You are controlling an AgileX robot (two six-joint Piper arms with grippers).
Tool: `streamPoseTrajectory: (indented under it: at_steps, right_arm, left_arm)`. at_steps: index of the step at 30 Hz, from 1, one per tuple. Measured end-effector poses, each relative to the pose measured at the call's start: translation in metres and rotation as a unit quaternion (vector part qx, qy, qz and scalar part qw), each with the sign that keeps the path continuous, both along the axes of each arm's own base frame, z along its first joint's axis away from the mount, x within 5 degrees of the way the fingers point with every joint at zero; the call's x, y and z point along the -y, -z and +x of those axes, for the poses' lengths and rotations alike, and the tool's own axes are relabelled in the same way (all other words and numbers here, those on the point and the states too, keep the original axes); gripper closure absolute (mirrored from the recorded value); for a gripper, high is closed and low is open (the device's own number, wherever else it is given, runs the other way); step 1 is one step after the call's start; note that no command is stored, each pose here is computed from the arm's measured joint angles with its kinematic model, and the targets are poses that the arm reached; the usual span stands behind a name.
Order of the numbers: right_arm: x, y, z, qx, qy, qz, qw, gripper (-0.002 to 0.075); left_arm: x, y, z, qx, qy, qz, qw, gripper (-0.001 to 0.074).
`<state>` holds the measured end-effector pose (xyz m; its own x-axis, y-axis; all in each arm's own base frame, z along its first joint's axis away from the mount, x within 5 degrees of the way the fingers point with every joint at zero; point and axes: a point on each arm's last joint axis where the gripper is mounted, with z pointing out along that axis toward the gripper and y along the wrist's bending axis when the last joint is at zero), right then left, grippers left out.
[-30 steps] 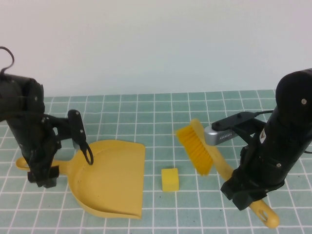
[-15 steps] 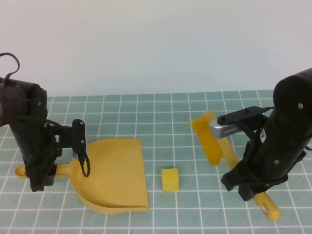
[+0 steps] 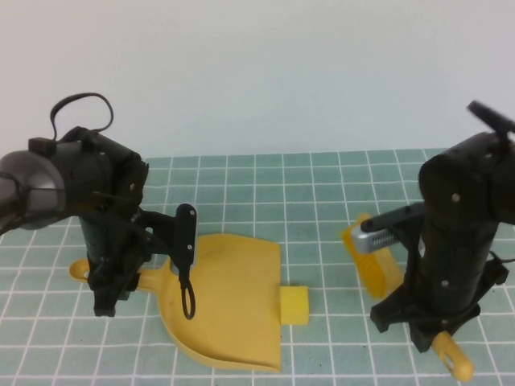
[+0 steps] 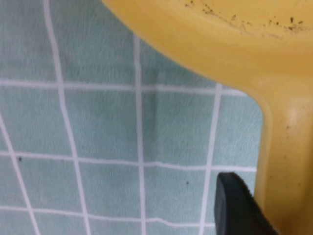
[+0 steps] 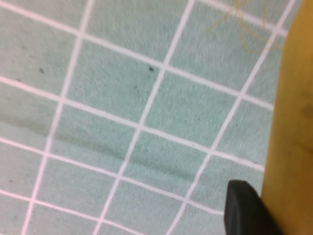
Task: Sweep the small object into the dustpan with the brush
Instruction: Sweep the small ball
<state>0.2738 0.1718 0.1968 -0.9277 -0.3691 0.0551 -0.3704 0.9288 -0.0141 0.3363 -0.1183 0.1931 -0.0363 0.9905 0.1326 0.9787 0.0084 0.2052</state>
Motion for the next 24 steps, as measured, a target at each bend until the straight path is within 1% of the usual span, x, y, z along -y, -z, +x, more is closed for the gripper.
streamPoseTrajectory:
  at_steps: [6,10,18,24]
  right_arm:
    - [-0.005,0.027,0.003,-0.046,0.01,-0.013,0.999,0.0557]
    - [-0.014,0.035,0.004,-0.053,0.016,0.001,0.998,0.0557]
    - [-0.061,0.038,-0.023,-0.069,-0.008,0.067,0.995,0.0559]
    - [-0.075,0.031,-0.023,-0.07,0.0,0.094,0.993,0.0559]
  left_arm:
    - [0.002,0.0,-0.001,0.0,-0.006,-0.004,1.0,0.0735]
    - [0.002,0.0,-0.001,0.0,-0.006,-0.006,1.0,0.0735]
    - [0.002,0.0,-0.001,0.001,-0.006,-0.007,1.0,0.0735]
    - [0.002,0.0,-0.001,0.002,-0.014,-0.008,1.0,0.0735]
